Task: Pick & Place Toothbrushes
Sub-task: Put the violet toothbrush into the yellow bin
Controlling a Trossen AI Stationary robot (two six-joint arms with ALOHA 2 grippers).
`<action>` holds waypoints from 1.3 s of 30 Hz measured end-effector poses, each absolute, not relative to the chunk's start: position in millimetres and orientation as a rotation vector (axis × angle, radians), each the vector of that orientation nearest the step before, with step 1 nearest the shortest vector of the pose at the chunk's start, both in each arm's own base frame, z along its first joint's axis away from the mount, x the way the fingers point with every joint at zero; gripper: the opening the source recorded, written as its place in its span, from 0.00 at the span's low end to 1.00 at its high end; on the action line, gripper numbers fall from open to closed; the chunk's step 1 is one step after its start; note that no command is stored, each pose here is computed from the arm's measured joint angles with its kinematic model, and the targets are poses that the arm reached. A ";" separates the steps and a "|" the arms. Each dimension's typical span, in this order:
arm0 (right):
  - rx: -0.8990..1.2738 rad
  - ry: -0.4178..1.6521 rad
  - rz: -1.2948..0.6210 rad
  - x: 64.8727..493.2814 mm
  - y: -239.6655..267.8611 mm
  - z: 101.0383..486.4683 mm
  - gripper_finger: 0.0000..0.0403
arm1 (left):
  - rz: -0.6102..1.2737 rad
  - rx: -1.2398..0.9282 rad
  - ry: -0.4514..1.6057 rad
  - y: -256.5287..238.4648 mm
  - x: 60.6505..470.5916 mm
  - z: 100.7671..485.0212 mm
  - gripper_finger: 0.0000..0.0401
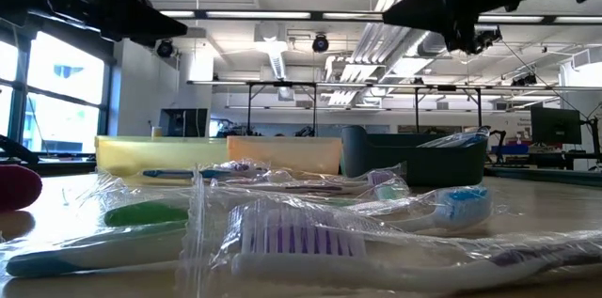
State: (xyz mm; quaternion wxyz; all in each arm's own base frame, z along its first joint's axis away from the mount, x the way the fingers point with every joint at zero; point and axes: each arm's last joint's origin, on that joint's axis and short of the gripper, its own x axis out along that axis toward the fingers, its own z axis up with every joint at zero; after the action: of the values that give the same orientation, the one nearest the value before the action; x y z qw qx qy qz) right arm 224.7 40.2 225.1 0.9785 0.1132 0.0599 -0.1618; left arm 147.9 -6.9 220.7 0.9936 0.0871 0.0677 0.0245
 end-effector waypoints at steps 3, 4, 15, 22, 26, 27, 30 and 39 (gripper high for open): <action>0.216 0.109 -0.308 227.6 44.4 235.0 0.01 | 0.049 0.174 0.136 -6.9 147.9 220.7 0.00; 0.216 0.108 -0.304 228.5 45.6 237.9 0.01 | 0.049 0.174 0.135 -6.9 147.9 220.7 0.00; 0.107 0.224 -0.289 255.2 58.7 256.0 0.00 | 0.050 0.174 0.135 -6.9 147.9 220.8 0.00; 0.026 0.280 -0.248 279.6 66.8 252.2 0.00 | 0.050 0.173 0.135 -6.9 147.9 220.7 0.00; 0.056 0.299 -0.198 291.0 71.6 250.2 0.00 | 0.050 0.172 0.135 -6.9 147.9 220.7 0.00; 0.061 0.301 -0.186 294.5 72.9 250.8 0.00 | 0.049 0.171 0.136 -6.9 148.0 220.7 0.00; 0.043 0.331 -0.179 303.5 75.8 250.9 0.00 | 0.050 0.171 0.136 -6.9 147.9 220.7 0.00; -0.051 0.352 -0.173 310.8 75.0 251.9 0.00 | 0.049 0.172 0.136 -6.9 148.0 220.6 0.00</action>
State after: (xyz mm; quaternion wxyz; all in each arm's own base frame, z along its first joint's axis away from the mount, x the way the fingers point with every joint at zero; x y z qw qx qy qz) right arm 310.8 75.0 251.9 0.9805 -0.0255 0.1750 -0.0859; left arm 148.0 -6.9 220.6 0.9937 0.0857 0.0681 0.0247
